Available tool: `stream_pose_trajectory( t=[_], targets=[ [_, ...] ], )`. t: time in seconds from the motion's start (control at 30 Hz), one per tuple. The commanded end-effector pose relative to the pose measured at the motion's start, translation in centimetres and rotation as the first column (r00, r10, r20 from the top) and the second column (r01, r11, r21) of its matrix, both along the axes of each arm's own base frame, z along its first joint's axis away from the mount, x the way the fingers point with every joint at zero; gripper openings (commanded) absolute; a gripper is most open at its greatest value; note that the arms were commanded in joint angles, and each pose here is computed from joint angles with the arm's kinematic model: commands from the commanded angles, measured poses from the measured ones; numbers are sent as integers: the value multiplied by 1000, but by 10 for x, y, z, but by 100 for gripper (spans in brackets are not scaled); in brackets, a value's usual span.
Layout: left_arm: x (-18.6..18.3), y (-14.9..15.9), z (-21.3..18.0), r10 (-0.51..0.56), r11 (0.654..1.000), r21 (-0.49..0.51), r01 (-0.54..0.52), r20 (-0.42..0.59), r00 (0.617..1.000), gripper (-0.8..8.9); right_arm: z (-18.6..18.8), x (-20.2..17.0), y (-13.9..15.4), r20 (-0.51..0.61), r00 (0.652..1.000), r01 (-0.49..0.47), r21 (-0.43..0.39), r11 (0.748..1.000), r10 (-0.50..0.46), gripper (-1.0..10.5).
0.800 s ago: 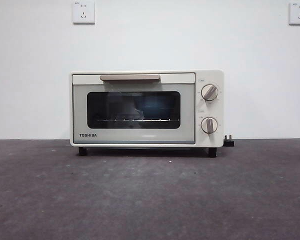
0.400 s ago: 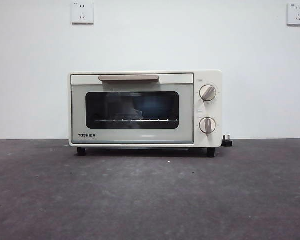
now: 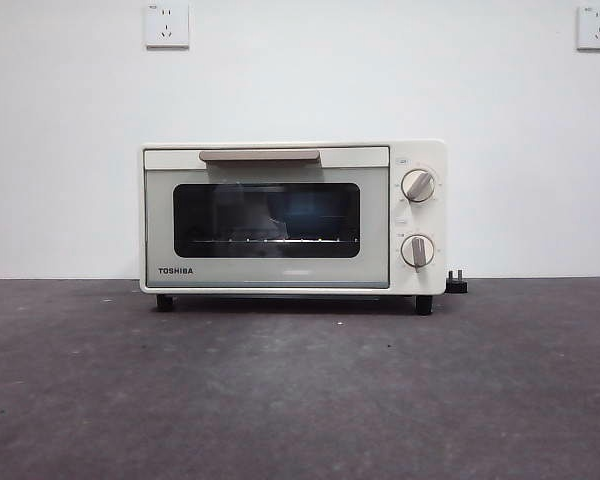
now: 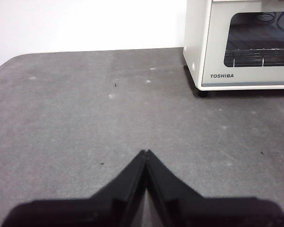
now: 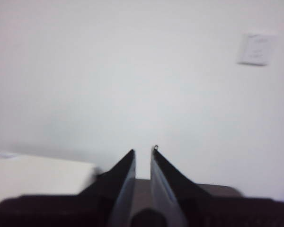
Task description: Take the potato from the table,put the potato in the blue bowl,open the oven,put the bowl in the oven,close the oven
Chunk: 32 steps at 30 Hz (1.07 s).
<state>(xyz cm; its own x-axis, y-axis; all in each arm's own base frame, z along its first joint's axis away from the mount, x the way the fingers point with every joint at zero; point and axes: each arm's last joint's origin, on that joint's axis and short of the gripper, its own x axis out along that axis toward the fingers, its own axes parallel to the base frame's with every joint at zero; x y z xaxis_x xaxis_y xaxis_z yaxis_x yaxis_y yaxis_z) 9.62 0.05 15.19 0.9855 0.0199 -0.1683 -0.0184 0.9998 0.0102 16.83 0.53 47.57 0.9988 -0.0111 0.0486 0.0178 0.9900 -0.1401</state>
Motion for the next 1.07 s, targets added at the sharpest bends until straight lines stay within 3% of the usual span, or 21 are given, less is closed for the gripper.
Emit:
stream_pose_trajectory(
  t=[0.03,0.3,0.4,0.5,0.6,0.73,0.87,1.07],
  targets=[
    [1,0,-3,2,1000,-7,-2,-3,1000,-4,-53,3,-8,13,999,50,-23,998,-50,61],
    [1,0,-3,2,1000,-7,-2,-3,1000,-4,-191,-39,-11,117,992,49,-9,999,-48,61],
    [1,0,-3,2,1000,-7,-2,-3,1000,-4,-232,-52,-10,132,991,24,79,997,-34,61],
    [1,0,-3,1,1000,-7,-1,-3,1000,-4,-263,-61,-10,128,991,20,117,993,-35,61],
    [1,0,-3,2,1000,-7,-2,-4,1000,-4,-285,-65,-10,96,995,20,141,990,-33,61],
    [1,0,-3,2,1000,-7,-2,-5,1000,-4,-306,-69,-10,-30,999,39,163,986,-35,61],
    [1,0,-3,2,1000,-7,-2,-8,1000,-4,-319,-72,-11,-150,988,71,160,985,-47,61],
    [1,0,-4,1,1000,-7,-1,-14,1000,-4,-326,-73,-11,-225,973,84,157,984,-47,61]
  ],
)
